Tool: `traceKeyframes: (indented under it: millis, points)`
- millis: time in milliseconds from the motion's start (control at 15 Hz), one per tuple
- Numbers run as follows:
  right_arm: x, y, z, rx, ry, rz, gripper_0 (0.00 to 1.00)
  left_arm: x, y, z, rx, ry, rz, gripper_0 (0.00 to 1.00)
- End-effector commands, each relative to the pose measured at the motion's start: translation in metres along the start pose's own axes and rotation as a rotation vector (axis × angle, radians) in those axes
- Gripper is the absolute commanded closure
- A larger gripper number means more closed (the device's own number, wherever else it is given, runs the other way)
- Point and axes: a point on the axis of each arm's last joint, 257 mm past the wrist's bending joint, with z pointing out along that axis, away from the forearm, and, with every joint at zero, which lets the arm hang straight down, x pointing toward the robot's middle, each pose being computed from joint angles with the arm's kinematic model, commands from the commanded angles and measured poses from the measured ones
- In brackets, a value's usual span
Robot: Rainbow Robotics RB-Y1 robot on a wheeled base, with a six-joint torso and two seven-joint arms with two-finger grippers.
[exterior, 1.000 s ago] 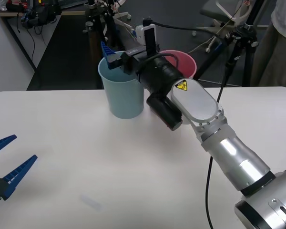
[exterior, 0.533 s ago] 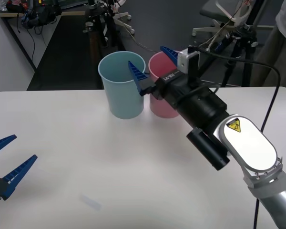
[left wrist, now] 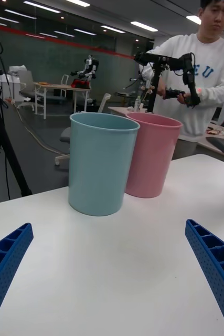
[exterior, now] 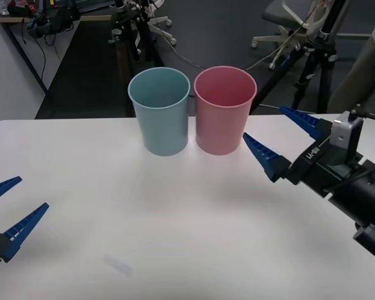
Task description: Grasp the object on the table and drop it into the matching bin: aluminum can to the light blue bin, PET bottle to the pink bin.
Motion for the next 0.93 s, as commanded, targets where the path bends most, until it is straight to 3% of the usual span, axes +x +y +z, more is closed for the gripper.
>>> traceKeyframes:
  millis: [67, 467, 933]
  points:
    - [0.012, -0.014, -0.053, -0.013, 0.073, -0.023, 0.0, 0.0, 0.0, 0.0, 0.0, 0.0, 0.0, 0.0]
    - [0.035, -0.037, -0.141, -0.052, 0.176, -0.017, 0.0, 0.0, 0.0, 0.0, 0.0, 0.0, 0.0, 0.0]
    - [0.049, -0.055, -0.193, -0.02, 0.236, -0.023, 0.0, 0.0, 0.0, 0.0, 0.0, 0.0, 0.0, 0.0]
